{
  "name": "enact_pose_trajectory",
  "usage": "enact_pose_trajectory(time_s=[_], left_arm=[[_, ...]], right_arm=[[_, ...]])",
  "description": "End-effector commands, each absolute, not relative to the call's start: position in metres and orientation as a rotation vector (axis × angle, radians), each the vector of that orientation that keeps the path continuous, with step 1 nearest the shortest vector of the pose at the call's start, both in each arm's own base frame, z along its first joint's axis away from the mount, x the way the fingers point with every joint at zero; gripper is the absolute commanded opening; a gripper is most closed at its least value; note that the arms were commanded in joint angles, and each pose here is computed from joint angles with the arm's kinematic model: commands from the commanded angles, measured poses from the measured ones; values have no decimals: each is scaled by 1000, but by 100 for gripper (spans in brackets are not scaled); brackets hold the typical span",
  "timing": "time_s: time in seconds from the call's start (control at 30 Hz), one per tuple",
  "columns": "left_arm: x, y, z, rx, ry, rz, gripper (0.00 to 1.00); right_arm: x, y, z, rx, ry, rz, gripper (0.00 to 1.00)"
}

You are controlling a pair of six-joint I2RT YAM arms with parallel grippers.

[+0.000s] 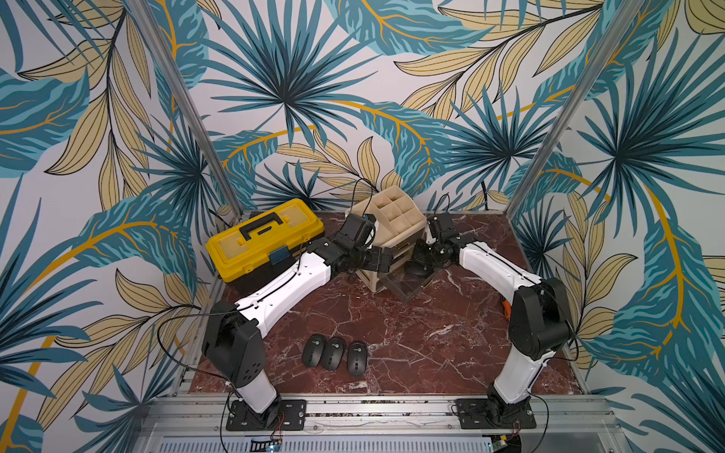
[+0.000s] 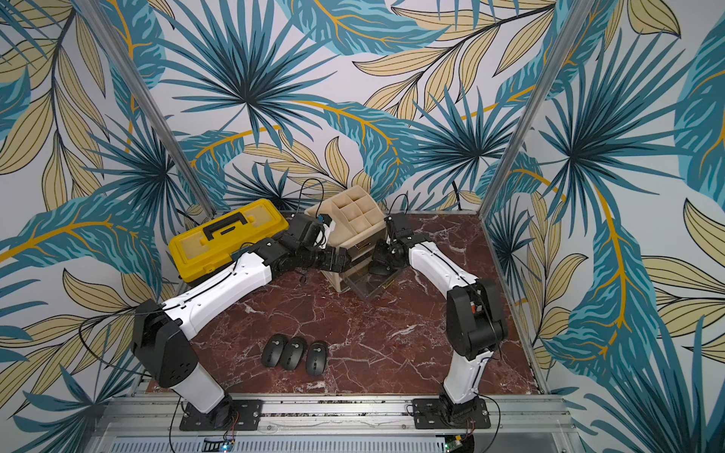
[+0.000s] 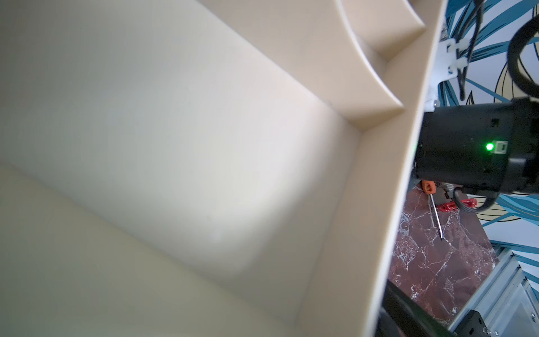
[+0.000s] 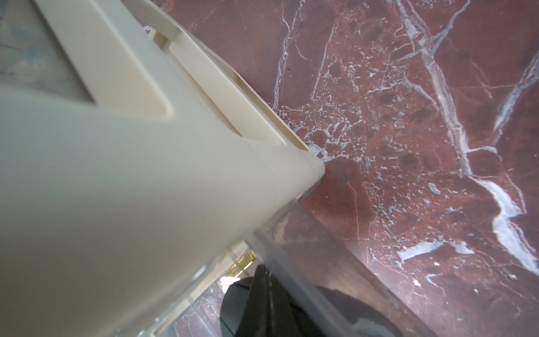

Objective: Take the mice out of the drawer
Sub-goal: Adjust the mouse in the drawer.

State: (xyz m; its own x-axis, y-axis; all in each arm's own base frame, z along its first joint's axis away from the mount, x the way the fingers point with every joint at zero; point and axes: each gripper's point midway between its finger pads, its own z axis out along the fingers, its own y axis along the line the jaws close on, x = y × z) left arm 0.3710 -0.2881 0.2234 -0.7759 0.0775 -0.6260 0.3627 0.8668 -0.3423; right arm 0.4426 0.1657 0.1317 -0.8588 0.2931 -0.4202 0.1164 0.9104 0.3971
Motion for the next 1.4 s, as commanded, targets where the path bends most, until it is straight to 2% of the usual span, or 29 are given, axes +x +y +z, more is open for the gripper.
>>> enact_pose_trajectory(time_s=[0.0,0.33,0.57,0.7,0.97,1.37], left_arm=[[374,-287,223,325,2406,-600,100],[375,-288,222,327,2409,-601,100],[375,-289,219,329,2414,-602,100],[374,-289,219,328,2417,-606,100],[374,-290,219,324,2419,-622,100],[372,-294,216,323,2414,-658,100]], right_arm=[[419,174,113,189,2715,501,0],[404,187,115,27,2755,551,0],[397,191,122,17,2712,618,0],[407,174,130,172,2639,530,0],[420,162,159,540,2454,575,0],[422,162,149,831,2332,584,0]])
